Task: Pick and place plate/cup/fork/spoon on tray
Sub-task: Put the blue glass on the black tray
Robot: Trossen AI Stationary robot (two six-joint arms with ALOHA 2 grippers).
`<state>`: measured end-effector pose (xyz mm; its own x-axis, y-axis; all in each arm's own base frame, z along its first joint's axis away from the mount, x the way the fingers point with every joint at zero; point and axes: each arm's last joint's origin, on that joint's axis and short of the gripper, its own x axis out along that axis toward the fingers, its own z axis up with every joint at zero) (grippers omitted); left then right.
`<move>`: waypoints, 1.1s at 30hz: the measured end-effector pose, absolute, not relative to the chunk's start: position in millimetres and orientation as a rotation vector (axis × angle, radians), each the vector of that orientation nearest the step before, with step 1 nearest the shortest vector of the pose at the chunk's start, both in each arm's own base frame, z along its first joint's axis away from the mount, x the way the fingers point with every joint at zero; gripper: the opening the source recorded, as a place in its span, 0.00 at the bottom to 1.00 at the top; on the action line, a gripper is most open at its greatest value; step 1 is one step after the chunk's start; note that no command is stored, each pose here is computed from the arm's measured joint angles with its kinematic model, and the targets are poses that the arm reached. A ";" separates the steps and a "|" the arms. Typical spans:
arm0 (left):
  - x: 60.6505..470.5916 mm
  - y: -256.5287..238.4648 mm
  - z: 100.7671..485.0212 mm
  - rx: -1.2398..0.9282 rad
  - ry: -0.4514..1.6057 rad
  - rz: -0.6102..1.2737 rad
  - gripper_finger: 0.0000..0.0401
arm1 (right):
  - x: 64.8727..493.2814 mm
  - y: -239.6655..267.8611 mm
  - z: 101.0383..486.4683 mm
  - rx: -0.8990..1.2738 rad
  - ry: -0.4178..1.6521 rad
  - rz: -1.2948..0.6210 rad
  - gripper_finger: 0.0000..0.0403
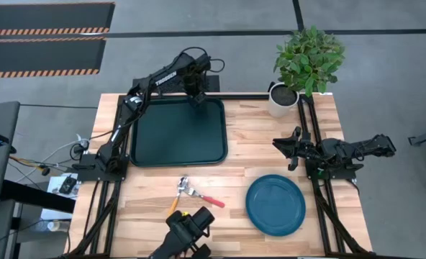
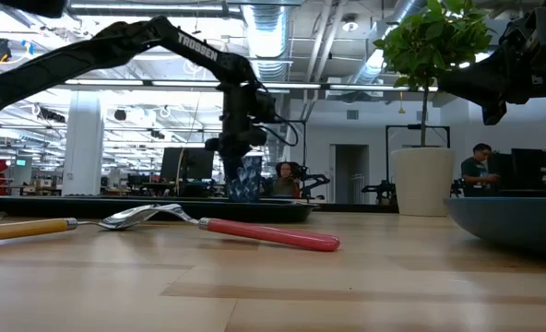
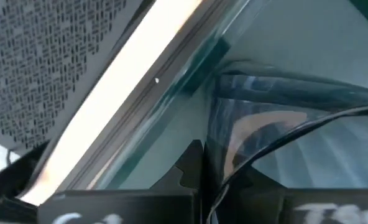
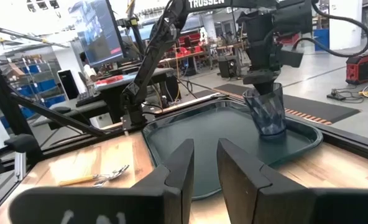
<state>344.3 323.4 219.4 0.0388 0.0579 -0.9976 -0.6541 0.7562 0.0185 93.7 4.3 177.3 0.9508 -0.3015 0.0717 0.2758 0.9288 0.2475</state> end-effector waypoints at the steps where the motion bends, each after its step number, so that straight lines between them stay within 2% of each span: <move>1: 345.2 323.8 219.5 -0.518 1.430 0.583 0.00 | 93.7 4.2 177.3 0.237 -0.109 -0.297 0.24; 28: 361.7 313.1 222.4 -0.444 1.391 0.527 0.00 | 93.7 4.3 176.9 0.235 -0.106 -0.297 0.24; 33: 364.0 312.4 222.1 -0.438 1.381 0.541 0.06 | 93.7 4.3 176.9 0.235 -0.106 -0.297 0.24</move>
<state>364.0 312.4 222.1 0.1026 0.1033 -0.9893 -0.5966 0.8023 0.0219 93.7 4.3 176.9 0.9510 -0.3015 0.0684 0.2770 0.9292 0.2447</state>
